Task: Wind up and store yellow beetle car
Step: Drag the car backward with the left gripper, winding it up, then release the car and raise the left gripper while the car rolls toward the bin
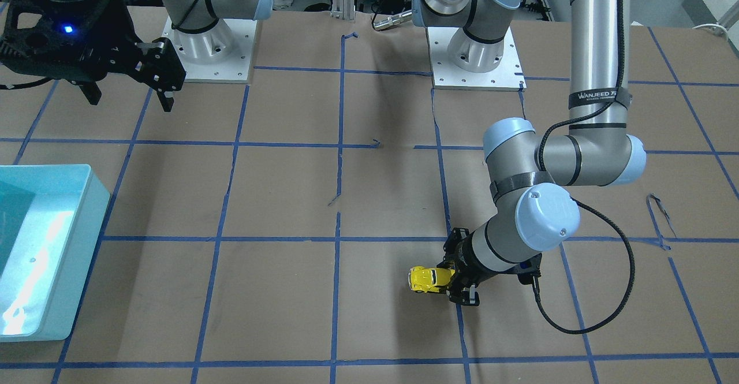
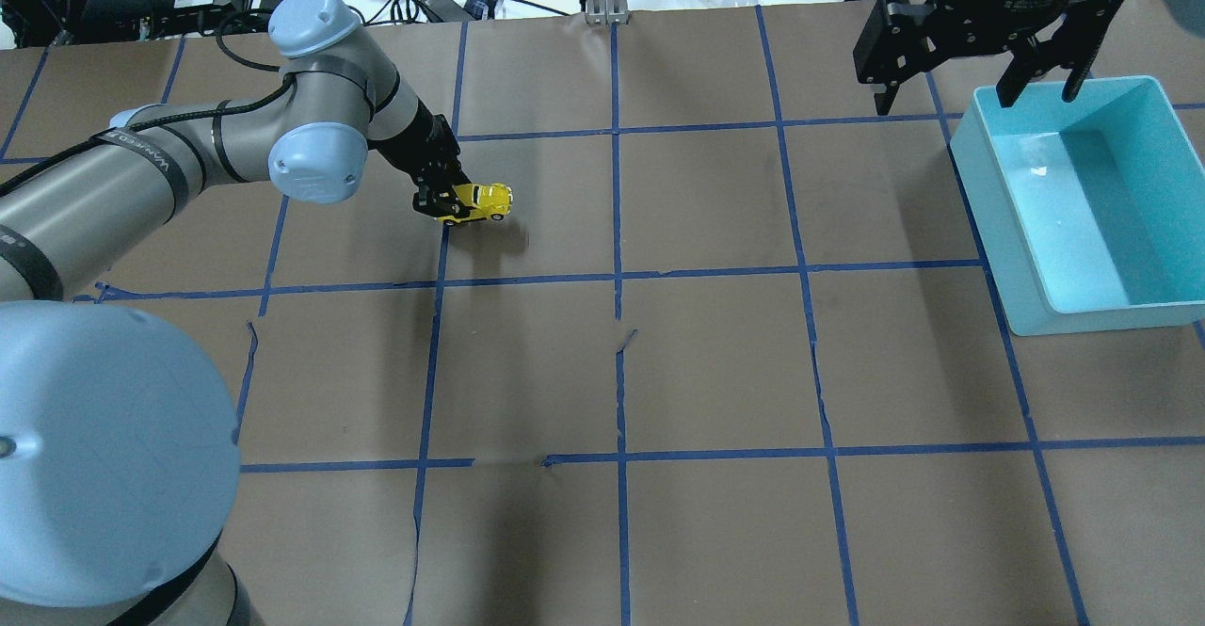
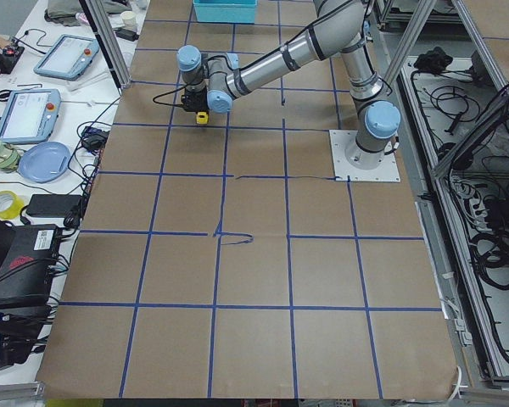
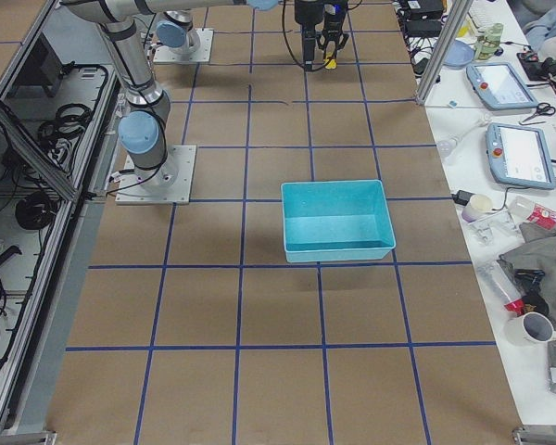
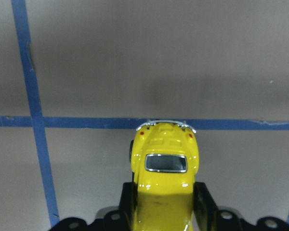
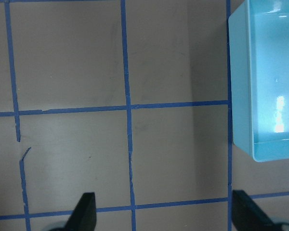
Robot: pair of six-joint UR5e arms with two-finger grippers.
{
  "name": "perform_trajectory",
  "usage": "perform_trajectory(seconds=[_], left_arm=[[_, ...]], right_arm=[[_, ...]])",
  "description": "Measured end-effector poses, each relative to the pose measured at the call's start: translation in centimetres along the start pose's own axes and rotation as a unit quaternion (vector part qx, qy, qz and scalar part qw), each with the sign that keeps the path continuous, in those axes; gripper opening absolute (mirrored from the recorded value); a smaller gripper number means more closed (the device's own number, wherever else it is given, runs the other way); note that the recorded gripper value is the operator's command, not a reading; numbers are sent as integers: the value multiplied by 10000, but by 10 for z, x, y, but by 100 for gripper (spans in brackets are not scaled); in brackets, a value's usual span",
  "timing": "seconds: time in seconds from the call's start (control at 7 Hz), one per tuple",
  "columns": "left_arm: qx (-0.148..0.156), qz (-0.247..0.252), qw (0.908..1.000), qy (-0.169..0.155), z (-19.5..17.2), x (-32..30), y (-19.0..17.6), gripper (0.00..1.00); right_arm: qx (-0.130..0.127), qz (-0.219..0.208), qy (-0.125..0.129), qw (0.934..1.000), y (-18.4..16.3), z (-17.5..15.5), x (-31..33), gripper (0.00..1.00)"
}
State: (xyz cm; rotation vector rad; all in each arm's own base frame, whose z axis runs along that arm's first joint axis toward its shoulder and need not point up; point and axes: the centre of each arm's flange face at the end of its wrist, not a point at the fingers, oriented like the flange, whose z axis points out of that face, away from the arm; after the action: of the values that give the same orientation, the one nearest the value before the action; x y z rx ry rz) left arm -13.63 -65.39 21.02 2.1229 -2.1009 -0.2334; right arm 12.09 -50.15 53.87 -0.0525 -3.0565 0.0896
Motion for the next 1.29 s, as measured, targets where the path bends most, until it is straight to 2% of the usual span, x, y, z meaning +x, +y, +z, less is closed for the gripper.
perform_trajectory(seconds=[0.86,1.29], left_arm=[[3,121,9999,-108,16,6,-9,0],[-10,80,9999,-129,17,10,-44,0]], right_arm=[[-13,2,5,10000,0,1,0,100],[-12,0,-5,10000,0,1,0,100]])
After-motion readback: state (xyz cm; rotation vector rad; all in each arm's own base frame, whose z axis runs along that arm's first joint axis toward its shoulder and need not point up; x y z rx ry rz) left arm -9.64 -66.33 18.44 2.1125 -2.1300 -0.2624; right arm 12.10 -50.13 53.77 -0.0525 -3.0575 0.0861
